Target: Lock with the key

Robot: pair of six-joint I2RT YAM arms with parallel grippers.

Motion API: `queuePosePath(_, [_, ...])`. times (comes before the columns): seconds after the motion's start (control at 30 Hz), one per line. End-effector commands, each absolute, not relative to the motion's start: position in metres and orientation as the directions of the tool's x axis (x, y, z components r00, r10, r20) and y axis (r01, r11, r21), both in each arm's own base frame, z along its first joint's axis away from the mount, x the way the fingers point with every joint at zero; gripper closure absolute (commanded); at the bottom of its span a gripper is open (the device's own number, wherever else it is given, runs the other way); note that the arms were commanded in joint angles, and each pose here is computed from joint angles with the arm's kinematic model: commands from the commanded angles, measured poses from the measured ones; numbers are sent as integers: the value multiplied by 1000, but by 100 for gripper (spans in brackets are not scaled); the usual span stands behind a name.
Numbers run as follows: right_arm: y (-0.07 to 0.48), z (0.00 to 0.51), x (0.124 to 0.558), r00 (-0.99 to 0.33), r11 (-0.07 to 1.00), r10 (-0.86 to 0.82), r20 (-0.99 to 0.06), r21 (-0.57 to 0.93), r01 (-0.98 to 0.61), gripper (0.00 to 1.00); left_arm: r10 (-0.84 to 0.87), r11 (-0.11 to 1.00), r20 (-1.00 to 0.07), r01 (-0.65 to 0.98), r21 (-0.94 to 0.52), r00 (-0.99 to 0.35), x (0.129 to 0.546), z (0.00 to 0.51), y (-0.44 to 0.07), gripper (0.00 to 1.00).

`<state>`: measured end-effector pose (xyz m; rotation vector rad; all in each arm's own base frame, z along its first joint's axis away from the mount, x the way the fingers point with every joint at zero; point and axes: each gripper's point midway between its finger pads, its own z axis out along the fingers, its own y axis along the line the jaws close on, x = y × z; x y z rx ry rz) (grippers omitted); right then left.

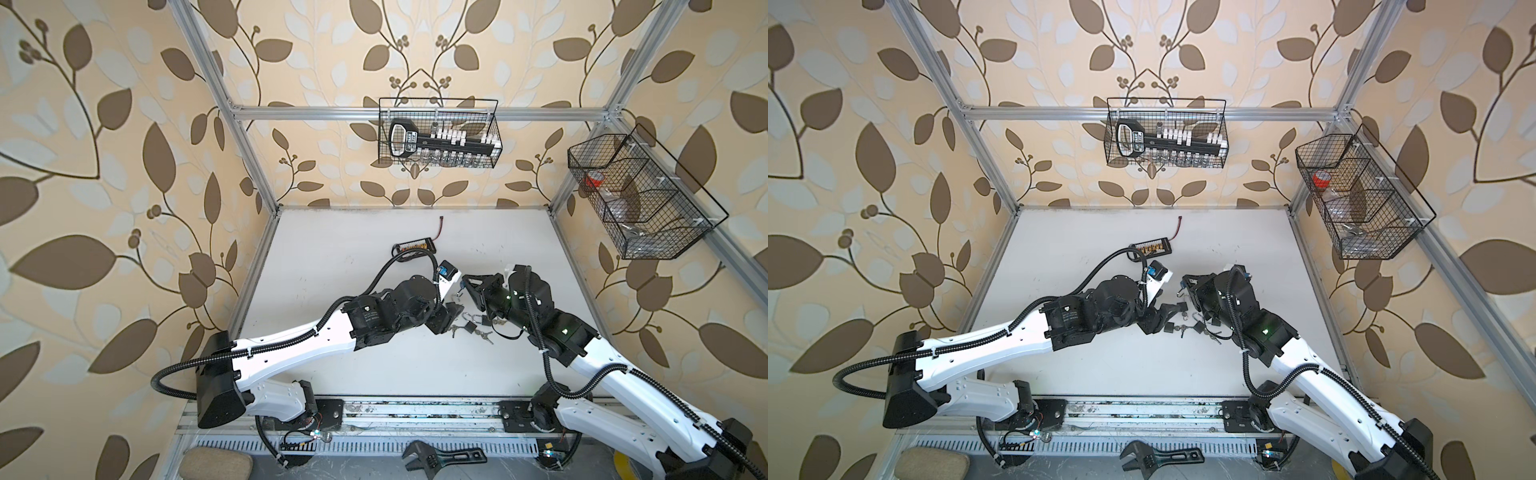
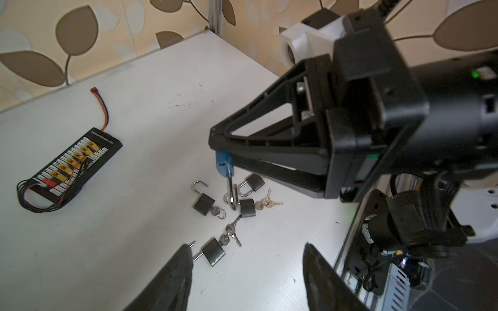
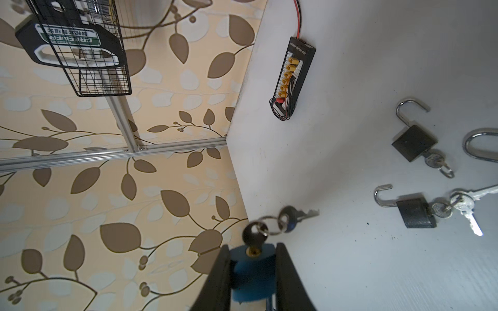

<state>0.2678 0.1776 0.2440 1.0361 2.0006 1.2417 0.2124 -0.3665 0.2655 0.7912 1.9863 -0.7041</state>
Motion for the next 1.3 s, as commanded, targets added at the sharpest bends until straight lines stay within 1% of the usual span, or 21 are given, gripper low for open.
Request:
queuePosePath(0.0, [185,244,263,-509,78,846,159,907,413,100,179,655,-908,734,-178,-379,224,300,-376,41])
queuePosePath(0.2, [188,252,260,-516,37,834,195,913,406,100,171,642,-902,739,-204,-397,225,296,-385,52])
queuePosePath(0.27, [187,252,259,-511,19,833,210,914,406,100,180,635,-896,743,-209,-406,224,292,-388,55])
queuePosePath(0.37, [186,253,257,-508,-6,831,228,916,401,100,190,636,-888,741,-213,-418,223,285,-389,56])
queuePosePath(0.47, [183,257,256,-503,-26,831,236,921,390,100,191,644,-885,735,-213,-424,224,281,-387,62])
queuePosePath(0.67, [184,259,255,-509,-34,825,243,922,386,100,196,642,-884,737,-212,-425,224,280,-389,73])
queuePosePath(0.8, [186,259,255,-514,-40,820,252,921,388,100,205,637,-878,740,-216,-433,224,276,-394,75])
queuePosePath(1.13, [182,256,254,-500,-41,830,247,921,387,100,212,655,-873,727,-207,-440,227,275,-392,100])
queuePosePath(1.27, [178,253,254,-489,-28,842,230,923,385,100,207,667,-869,715,-211,-449,226,279,-385,100])
